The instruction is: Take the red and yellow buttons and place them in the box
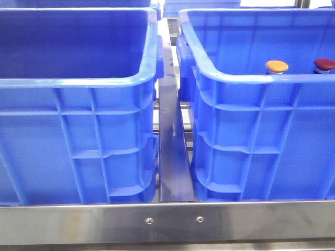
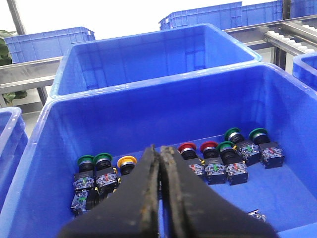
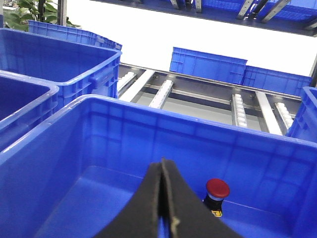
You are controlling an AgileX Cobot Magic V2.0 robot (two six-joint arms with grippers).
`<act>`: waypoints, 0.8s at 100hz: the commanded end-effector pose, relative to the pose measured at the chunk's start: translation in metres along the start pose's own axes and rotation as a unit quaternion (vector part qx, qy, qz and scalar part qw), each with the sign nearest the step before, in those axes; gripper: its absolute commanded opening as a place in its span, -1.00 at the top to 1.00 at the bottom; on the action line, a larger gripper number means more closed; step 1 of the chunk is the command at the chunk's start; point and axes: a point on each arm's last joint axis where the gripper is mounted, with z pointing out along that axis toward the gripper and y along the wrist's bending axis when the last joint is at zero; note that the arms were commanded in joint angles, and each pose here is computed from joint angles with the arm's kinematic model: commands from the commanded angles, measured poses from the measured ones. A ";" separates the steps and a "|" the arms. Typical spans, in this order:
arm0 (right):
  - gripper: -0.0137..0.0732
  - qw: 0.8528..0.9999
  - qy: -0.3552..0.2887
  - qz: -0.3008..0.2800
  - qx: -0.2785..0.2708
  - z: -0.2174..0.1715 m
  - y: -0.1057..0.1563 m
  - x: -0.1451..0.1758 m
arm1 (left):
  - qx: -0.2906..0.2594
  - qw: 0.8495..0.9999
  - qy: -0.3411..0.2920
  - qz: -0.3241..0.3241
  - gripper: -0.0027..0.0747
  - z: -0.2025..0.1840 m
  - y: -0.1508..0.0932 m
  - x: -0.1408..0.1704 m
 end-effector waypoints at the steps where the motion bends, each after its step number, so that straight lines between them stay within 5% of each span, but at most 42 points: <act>1: 0.84 0.998 -0.030 0.048 0.000 0.000 -0.001 -0.012 | -0.005 0.999 -0.047 -0.009 0.98 -0.001 0.001 -0.014; 35: 0.84 0.998 -0.031 0.048 -0.002 0.000 -0.001 -0.012 | -0.011 0.999 -0.042 0.003 0.98 0.002 0.002 -0.007; 49: 0.84 0.998 -0.031 0.048 -0.002 0.000 -0.001 -0.012 | -0.031 0.998 -0.016 -0.051 0.98 0.008 0.002 0.021; 80: 0.84 0.998 -0.031 0.048 -0.002 0.000 -0.001 -0.012 | -0.080 0.994 -0.050 -0.048 0.98 0.010 0.001 0.096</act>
